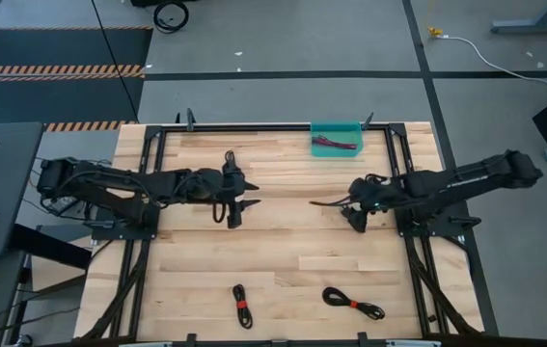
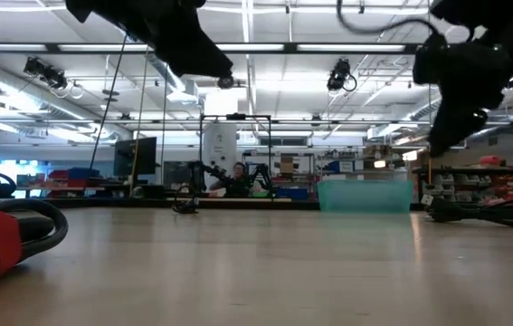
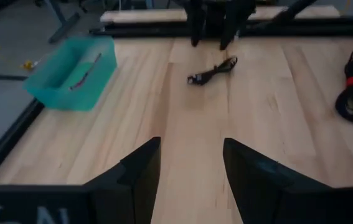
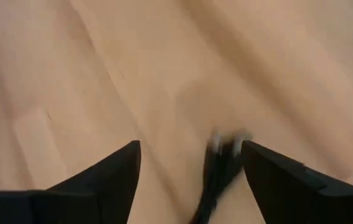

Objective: Pick and place USB-C Cables
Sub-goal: Put the top right black usb cable into the bin

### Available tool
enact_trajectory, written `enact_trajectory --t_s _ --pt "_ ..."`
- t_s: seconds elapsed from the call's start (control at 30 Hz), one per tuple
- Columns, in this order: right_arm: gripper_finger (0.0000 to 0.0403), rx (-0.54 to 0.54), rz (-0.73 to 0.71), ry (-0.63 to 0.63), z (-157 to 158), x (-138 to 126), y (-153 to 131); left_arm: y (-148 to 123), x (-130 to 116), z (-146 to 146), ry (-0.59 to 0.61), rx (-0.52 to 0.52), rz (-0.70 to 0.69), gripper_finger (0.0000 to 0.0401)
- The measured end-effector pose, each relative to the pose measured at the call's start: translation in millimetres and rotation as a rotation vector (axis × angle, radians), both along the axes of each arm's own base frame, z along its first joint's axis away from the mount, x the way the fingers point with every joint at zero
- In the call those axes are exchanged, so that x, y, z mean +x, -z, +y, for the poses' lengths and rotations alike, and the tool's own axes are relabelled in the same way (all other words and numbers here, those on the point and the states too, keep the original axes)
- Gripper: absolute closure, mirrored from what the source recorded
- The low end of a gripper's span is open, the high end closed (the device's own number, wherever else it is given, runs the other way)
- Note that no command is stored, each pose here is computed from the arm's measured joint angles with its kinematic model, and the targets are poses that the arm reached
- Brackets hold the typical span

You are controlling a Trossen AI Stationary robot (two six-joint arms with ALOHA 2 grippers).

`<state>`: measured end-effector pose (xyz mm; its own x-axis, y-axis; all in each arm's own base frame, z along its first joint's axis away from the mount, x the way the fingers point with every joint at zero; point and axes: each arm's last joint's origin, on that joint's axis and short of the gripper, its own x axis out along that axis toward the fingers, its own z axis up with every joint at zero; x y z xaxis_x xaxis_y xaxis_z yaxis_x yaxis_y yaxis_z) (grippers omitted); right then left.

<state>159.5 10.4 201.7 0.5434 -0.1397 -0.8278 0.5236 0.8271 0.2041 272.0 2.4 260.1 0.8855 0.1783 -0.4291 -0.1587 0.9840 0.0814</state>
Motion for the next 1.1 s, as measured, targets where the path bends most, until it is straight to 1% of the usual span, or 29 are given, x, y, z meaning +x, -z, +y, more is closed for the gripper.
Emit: enact_trajectory --t_s 0.1,0.13,0.2,0.27,0.53,0.7,0.77,0.83,0.9,1.0,1.03,1.1 --pt "0.0119 0.131 0.11 0.024 3.8 5.4 9.2 2.1 -1.1 -0.8 -0.008 -0.018 0.021 0.022" --pt "0.0121 0.159 0.135 0.028 4.8 7.8 12.6 2.5 -1.3 -0.8 -0.008 -0.019 0.025 0.0221" --pt "0.0127 0.18 0.192 0.033 5.9 11.3 20.3 2.6 -1.2 -1.0 -0.01 -0.024 0.024 0.0221" --pt "0.0134 0.167 0.248 0.026 6.2 14.2 27.9 2.5 -1.1 -1.2 -0.013 -0.035 0.021 0.0221" --pt "0.0158 0.03 0.421 -0.024 4.5 22.8 54.0 4.4 -0.8 -2.7 -0.009 -0.035 0.034 0.0221" --pt "0.0175 -0.03 0.49 -0.046 3.6 26.6 66.0 5.0 -0.7 -2.5 -0.01 -0.035 0.038 0.0221" --pt "0.0195 -0.04 0.495 -0.05 3.7 28.2 67.5 5.1 -0.8 -2.5 -0.012 -0.037 0.04 0.0221" --pt "0.0229 -0.041 0.491 -0.065 4.0 29.6 68.4 5.0 -0.7 -2.4 -0.017 -0.038 0.037 0.0221" --pt "0.0273 -0.041 0.483 -0.088 4.4 31.5 66.7 5.0 -0.8 -2.4 -0.021 -0.036 0.038 0.0221" --pt "0.0347 -0.094 0.44 -0.133 3.4 38.3 56.8 5.0 -0.8 -2.3 -0.023 -0.035 0.038 0.0221" --pt "0.0363 -0.109 0.421 -0.157 3.5 41.2 52.0 5.0 -0.8 -2.3 -0.023 -0.035 0.038 0.0221" --pt "0.0364 -0.137 0.398 -0.212 2.3 46.0 44.0 5.0 -0.8 -2.3 -0.023 -0.035 0.038 0.0221"
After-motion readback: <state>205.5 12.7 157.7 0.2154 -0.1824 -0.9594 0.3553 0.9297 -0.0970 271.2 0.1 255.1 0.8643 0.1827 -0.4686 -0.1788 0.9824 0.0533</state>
